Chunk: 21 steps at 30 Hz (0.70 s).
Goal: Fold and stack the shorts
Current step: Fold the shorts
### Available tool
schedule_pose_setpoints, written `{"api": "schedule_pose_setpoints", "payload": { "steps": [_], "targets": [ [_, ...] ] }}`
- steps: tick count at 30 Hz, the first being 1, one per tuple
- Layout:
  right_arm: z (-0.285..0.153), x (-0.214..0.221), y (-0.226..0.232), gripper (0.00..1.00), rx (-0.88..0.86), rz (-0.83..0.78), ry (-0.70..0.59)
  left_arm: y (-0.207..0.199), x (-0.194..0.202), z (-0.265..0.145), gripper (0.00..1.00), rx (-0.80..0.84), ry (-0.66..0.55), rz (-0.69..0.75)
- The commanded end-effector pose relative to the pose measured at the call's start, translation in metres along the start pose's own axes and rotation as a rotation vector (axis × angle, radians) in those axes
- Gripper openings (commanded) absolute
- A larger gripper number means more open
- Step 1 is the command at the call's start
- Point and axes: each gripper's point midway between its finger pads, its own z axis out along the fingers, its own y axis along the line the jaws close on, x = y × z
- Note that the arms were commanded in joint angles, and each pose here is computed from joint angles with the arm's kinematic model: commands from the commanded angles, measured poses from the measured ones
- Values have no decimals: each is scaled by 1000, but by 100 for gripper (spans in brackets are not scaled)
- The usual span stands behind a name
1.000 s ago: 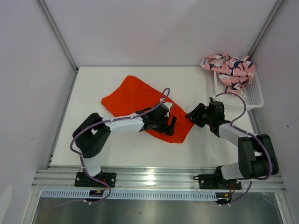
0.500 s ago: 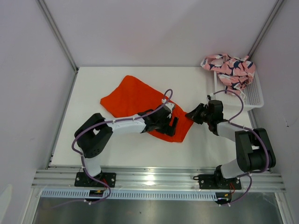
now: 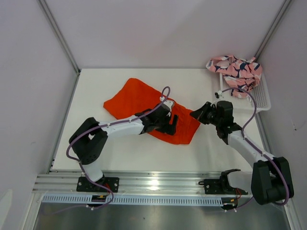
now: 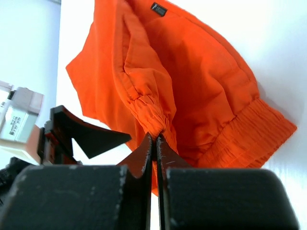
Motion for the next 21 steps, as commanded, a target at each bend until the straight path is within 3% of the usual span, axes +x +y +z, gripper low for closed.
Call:
{"api": "schedule_pose_setpoints", "payload": {
  "steps": [1, 16, 21],
  "targets": [
    [-17, -10, -5, 0, 77, -24, -50, 1, -19, -17, 91, -3, -63, 13],
    [-11, 36, -150, 0, 553, 133, -63, 20, -5, 5, 91, -61, -14, -8],
    [-2, 32, -162, 1, 629, 115, -5, 26, -2, 7, 91, -75, -3, -6]
  ]
}}
